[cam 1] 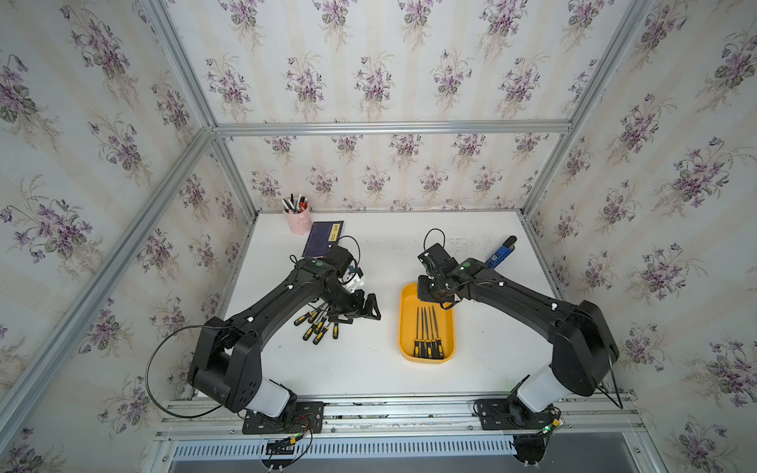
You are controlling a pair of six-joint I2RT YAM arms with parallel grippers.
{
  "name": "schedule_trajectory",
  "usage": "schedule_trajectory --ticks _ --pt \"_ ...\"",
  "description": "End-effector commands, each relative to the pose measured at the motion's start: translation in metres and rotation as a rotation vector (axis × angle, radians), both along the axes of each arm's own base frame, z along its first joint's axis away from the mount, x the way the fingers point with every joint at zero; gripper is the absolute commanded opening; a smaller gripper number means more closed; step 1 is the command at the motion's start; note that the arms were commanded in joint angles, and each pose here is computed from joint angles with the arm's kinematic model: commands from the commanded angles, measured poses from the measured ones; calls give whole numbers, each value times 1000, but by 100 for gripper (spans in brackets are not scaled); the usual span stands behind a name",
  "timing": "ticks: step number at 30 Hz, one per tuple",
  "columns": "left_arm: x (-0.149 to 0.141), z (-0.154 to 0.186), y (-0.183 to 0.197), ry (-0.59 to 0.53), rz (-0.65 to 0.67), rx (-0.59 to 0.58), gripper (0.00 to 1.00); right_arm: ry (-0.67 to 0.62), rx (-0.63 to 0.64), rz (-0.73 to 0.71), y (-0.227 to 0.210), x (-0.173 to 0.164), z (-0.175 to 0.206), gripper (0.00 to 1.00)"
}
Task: Put the file tool into the storage box
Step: Place the file tool in the storage box, then pick up the file tool from the center of the board.
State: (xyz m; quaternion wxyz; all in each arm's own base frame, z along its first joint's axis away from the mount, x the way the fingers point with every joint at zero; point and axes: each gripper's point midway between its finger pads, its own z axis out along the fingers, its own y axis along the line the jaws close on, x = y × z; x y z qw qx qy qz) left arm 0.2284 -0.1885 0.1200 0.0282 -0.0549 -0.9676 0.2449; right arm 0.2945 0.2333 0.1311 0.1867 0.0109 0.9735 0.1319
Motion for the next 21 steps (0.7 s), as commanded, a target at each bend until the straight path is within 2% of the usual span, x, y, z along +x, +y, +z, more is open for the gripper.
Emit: schedule_trajectory --ticks 1,3,8,11,14,16,21 --pt "-12 -17 42 66 63 212 100 -5 14 -23 -6 -7 17 24" --pt "-7 -22 48 55 110 222 99 -21 57 -36 -5 -9 28 24" --pt "10 -40 70 2 185 366 91 -21 115 -48 -4 -16 30 24" --pt "16 -50 77 -12 198 415 82 -10 113 -48 -4 -20 26 24" --pt "20 -61 76 -15 197 424 66 -2 109 -49 -5 -21 22 24" --pt "22 -66 73 -13 187 426 62 4 109 -48 -4 -22 20 24" --pt "19 -83 72 6 177 455 60 10 106 -45 -3 -23 16 23"
